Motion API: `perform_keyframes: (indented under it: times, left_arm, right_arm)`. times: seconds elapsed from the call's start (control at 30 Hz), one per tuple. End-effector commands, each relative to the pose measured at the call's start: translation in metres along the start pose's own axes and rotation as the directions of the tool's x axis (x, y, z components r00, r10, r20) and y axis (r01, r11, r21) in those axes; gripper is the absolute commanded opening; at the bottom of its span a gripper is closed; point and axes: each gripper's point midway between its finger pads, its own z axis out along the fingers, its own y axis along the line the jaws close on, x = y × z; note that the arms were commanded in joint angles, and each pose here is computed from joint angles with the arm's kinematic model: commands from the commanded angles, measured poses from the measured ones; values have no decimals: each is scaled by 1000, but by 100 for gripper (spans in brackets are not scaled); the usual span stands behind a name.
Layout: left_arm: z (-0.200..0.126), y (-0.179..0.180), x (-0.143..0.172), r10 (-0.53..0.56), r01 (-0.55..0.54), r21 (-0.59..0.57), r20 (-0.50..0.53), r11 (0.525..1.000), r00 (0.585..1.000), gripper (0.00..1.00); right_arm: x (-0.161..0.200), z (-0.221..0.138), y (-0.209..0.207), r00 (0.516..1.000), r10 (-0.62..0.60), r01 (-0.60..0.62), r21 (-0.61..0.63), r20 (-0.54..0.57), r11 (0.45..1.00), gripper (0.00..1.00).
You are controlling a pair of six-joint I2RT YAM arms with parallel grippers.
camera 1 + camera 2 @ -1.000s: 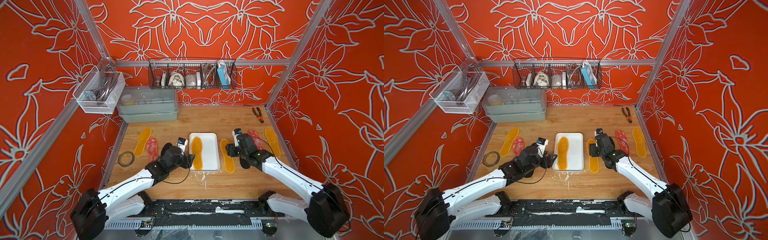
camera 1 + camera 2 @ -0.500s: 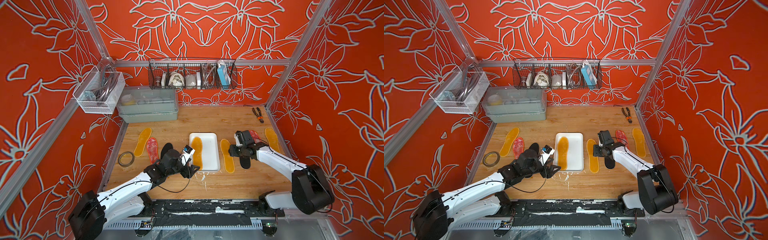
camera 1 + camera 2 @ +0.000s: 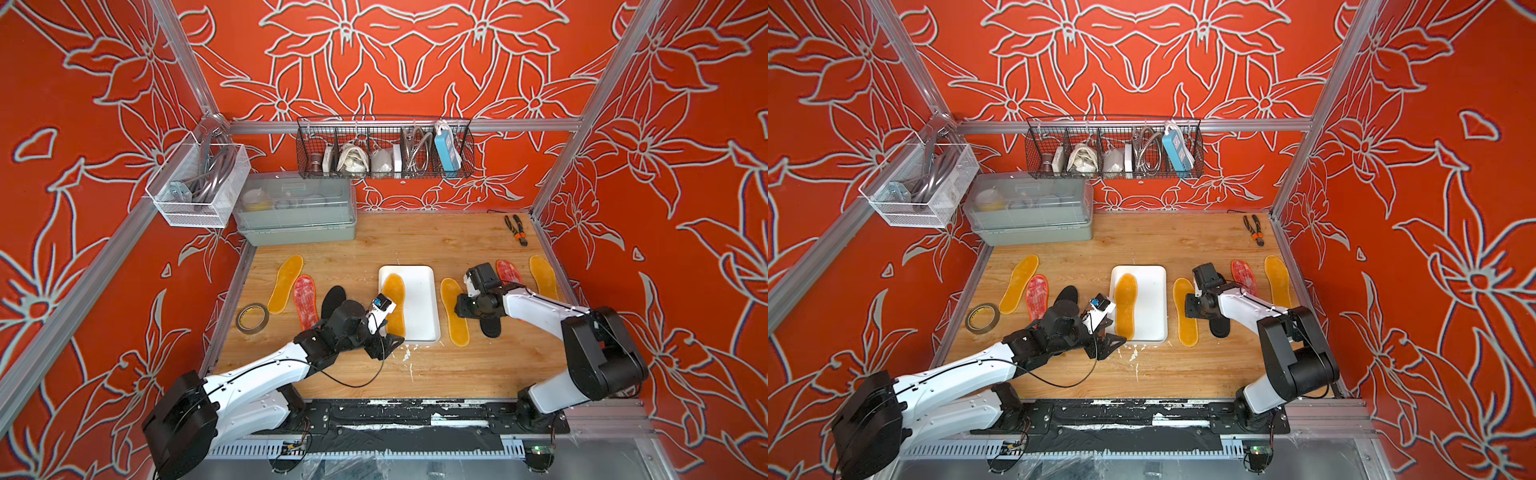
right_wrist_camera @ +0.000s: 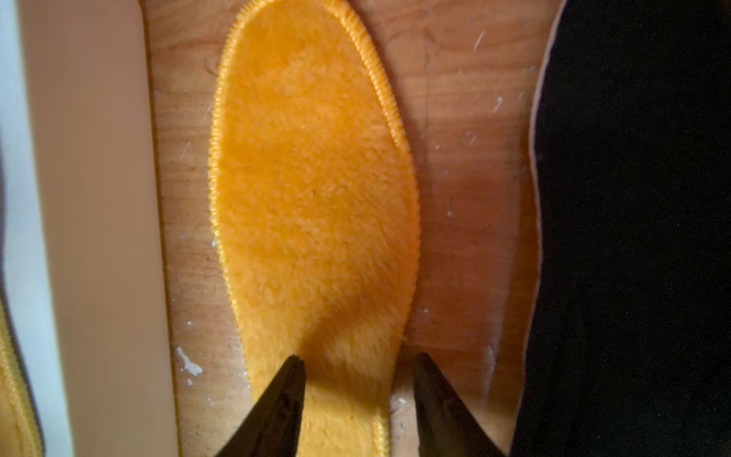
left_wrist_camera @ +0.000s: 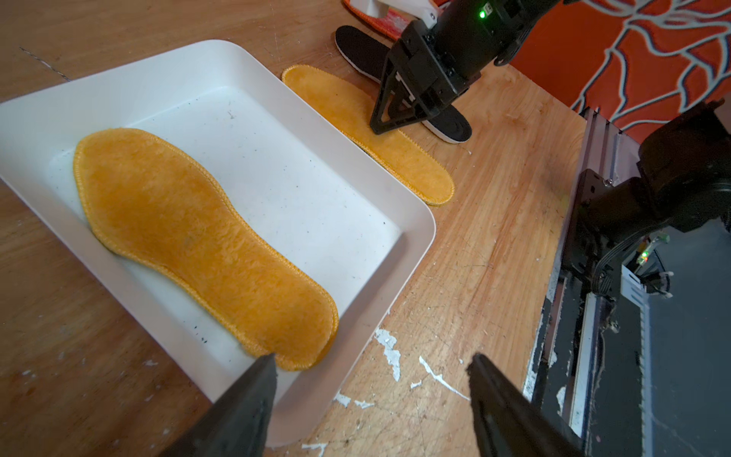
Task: Put the insoles into the storage box
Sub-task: Pick up the insole from the center of the board.
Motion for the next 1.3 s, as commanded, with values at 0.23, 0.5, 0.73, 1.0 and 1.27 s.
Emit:
perform_keyframes:
  times: [0.23,0.5,0.73,1.0,1.27]
  left_arm:
    - [-10,4,-6,27,-25,-44,43,999,999,76]
    - [-11,3,-8,26,-24,-38,52,999,998,76]
    - [-8,-9,-6,40,-41,31,42,999,998,77]
    - [-12,-14,-8,50,-53,54,59,997,997,77]
    - [-25,9,-11,50,-40,-93,101,995,994,76]
  right_arm:
    - [8,8,-9,999,39,-38,36,-24,999,8]
    - [3,-12,-6,998,53,-54,19,21,998,0]
    - [7,-30,2,995,93,-91,-37,41,995,0]
    - [0,-69,18,987,142,-132,-124,79,984,0]
    - [-21,-99,50,964,224,-179,-280,139,943,0]
